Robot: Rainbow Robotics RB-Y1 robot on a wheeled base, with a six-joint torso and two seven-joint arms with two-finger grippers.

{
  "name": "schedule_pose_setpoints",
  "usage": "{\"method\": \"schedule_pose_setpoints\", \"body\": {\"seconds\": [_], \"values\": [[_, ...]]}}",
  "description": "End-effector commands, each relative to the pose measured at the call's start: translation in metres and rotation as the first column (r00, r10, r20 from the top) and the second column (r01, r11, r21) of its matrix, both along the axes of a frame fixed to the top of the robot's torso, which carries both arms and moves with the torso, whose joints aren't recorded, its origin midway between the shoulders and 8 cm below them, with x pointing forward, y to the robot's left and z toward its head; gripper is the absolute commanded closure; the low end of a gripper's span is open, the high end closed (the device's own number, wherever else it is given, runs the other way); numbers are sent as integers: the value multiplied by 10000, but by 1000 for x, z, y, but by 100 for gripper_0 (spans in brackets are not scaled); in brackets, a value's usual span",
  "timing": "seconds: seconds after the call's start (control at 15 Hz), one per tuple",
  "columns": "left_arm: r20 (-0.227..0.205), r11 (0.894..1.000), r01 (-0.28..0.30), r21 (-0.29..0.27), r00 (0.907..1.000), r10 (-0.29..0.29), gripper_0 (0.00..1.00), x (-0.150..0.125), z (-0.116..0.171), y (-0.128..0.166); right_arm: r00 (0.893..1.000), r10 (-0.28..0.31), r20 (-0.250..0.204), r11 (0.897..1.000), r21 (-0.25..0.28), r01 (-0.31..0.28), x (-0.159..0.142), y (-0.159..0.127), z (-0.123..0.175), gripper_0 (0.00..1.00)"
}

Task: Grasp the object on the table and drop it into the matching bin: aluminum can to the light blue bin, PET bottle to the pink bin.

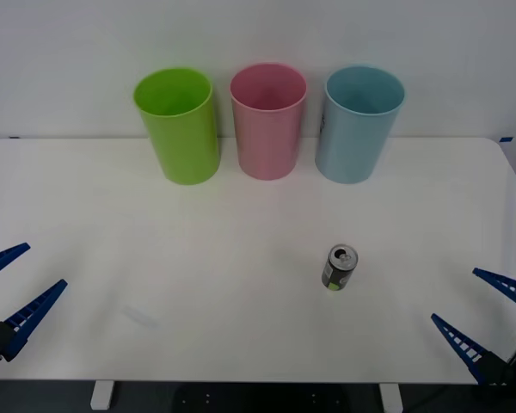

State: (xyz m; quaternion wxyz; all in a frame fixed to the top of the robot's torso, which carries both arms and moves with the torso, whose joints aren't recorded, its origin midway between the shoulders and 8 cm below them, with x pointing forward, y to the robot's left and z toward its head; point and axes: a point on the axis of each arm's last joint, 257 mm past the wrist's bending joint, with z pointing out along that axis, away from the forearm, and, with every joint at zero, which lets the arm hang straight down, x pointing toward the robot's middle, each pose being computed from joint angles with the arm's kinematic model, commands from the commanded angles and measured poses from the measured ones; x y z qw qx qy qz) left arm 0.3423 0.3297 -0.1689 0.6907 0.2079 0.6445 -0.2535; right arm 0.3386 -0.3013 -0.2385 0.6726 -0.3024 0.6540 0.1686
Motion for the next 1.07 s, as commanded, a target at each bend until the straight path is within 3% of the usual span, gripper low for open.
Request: {"method": "schedule_pose_setpoints", "body": {"seconds": [0.07, 0.47, 0.73, 1.07], "values": [[-1, 10000, 0, 1, 10000, 0, 0, 0, 0, 0, 9997, -5, -242, 9999, -161, 1, 7, 17, -18, 0], [-1, 10000, 0, 1, 10000, 0, 0, 0, 0, 0, 9988, 27, -492, 9998, -183, -36, 28, 56, -37, 0], [-1, 10000, 0, 1, 10000, 0, 0, 0, 0, 0, 9997, 50, -220, 9991, -419, -59, 42, 77, -39, 0], [-1, 10000, 0, 1, 10000, 0, 0, 0, 0, 0, 9997, 123, -200, 9998, -129, -126, 52, 100, -44, 0]]}}
